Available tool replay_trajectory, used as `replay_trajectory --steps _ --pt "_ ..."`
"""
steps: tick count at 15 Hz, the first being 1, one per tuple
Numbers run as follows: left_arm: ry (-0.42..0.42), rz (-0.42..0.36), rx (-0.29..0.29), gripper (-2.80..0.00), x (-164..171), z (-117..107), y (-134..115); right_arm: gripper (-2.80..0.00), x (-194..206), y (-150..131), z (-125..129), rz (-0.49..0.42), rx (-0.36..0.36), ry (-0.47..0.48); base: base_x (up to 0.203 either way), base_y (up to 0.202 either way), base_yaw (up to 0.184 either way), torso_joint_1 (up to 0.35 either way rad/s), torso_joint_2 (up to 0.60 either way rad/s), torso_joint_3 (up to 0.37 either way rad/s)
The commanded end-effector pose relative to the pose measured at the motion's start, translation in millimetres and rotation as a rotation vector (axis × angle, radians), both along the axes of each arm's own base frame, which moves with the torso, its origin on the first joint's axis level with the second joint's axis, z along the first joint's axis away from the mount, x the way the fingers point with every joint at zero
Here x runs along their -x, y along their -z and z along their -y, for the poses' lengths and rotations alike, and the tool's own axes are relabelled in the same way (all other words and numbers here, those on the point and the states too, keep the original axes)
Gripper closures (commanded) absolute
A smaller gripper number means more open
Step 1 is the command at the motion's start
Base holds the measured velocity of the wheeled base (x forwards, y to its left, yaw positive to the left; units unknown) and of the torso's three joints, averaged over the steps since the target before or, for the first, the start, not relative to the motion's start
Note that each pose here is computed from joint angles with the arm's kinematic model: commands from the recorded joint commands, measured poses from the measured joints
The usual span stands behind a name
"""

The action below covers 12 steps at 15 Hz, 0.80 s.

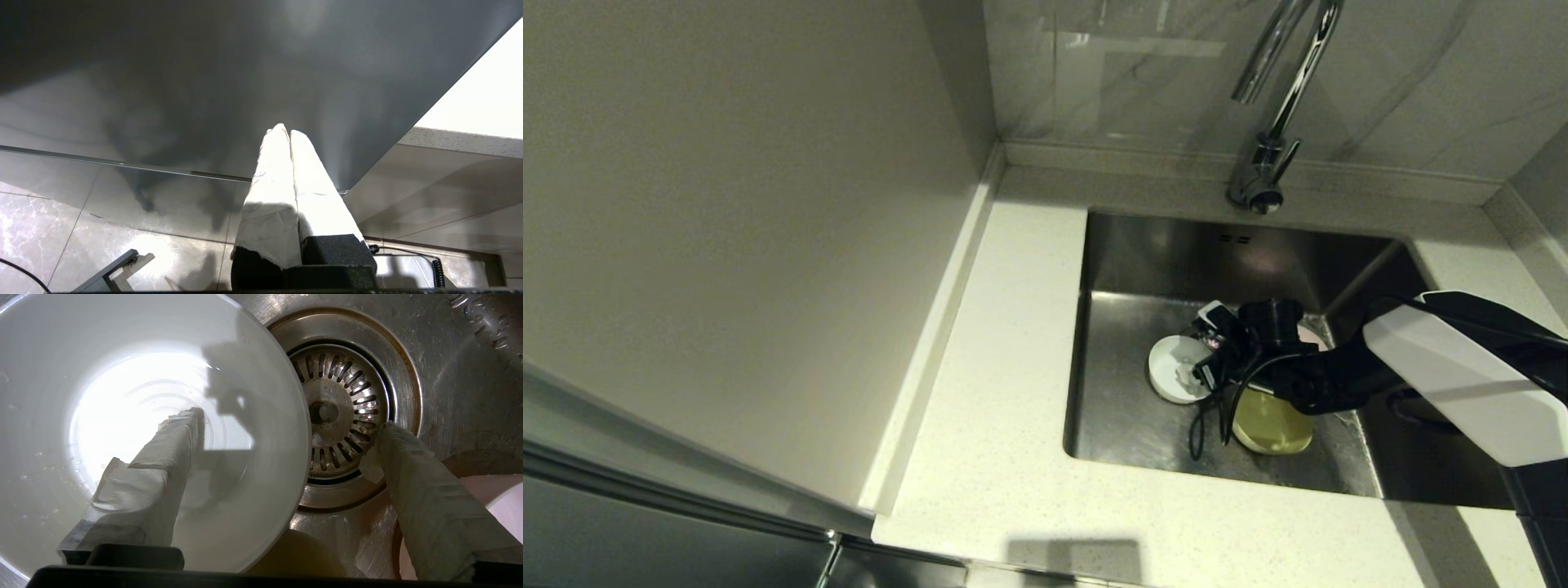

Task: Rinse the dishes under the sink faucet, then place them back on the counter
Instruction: Put a bowl back to the table from the sink

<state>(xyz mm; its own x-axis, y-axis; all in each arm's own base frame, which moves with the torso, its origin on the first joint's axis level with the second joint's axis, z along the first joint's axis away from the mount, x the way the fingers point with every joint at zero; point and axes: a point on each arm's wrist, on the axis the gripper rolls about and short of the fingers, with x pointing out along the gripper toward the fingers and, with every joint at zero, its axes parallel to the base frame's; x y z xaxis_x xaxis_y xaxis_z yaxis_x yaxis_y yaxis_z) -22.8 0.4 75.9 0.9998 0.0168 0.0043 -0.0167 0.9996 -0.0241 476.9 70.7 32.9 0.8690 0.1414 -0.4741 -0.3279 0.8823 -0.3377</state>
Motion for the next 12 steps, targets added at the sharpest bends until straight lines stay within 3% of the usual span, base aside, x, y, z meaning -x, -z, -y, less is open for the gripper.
replay_trajectory --steps 1,2,12 --pt "0.0 0.002 0.001 0.0 0.1 0.0 0.0 -2.8 -0.1 0.3 0.1 0.002 0.003 -0.001 0.0 0.0 0.0 0.0 0.0 0.0" --pt "0.0 0.002 0.001 0.0 0.1 0.0 0.0 0.0 0.1 0.7 -0.3 0.001 0.003 -0.001 0.0 0.0 0.0 0.0 0.0 0.0" --pt "0.0 0.002 0.001 0.0 0.1 0.0 0.0 0.0 -0.5 2.4 0.8 0.0 0.011 0.015 0.0 0.0 0.0 0.0 0.0 0.0"
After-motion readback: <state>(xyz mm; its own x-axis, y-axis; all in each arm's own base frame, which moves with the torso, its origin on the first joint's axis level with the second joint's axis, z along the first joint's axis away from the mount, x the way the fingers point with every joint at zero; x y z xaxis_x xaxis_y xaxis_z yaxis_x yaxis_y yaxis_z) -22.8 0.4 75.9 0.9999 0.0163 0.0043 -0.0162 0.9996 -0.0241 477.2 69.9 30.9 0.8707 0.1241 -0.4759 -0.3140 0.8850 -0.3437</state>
